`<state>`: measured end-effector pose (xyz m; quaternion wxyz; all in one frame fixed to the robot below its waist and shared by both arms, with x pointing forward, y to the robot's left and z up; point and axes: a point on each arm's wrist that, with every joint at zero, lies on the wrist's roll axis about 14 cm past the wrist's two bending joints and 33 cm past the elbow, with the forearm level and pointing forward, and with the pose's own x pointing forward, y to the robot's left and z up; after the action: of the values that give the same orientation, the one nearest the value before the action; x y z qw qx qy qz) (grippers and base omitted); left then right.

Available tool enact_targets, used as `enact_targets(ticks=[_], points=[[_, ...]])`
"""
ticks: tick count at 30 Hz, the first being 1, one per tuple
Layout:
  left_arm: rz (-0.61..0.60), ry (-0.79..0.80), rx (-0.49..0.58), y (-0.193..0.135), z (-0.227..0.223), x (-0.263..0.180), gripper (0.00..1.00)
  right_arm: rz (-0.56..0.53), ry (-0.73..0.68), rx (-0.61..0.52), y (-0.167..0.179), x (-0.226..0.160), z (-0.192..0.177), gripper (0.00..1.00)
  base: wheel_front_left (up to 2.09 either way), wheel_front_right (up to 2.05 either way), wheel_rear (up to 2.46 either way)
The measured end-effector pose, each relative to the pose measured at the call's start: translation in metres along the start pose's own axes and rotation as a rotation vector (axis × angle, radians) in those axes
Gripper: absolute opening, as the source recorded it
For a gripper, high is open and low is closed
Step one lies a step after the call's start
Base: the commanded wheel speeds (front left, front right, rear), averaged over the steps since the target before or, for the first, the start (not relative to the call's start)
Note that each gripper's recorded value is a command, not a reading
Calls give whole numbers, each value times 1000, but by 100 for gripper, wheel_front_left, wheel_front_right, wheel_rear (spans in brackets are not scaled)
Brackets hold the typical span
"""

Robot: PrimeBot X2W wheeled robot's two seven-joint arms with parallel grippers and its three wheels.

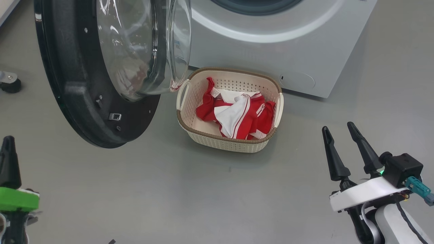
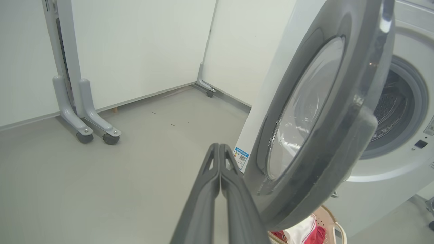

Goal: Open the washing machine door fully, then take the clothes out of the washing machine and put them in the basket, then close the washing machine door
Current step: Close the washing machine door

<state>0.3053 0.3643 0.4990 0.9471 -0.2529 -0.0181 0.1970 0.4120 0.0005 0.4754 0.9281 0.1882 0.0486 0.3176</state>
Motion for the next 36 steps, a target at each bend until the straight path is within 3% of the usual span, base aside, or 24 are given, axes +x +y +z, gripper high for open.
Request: enact_targets(ticks=[7,14,16,27,36], points=[[85,-45,-448,13,13,14,0,-1,2,1,0,0,-1,100,0,0,0],[59,-32,-980,-7,15,34,0,-8,4,3,-2,-2,-2,100,0,0,0],[51,-16,-1055,-10,19,40,0,-11,5,3,-3,-3,-2,100,0,0,0],[-19,25,-1281,-18,34,52,0,-17,14,6,-4,-5,-5,100,0,0,0],[-65,146,-1249,-33,24,56,0,-28,14,2,-7,-9,-4,100,0,0,0]])
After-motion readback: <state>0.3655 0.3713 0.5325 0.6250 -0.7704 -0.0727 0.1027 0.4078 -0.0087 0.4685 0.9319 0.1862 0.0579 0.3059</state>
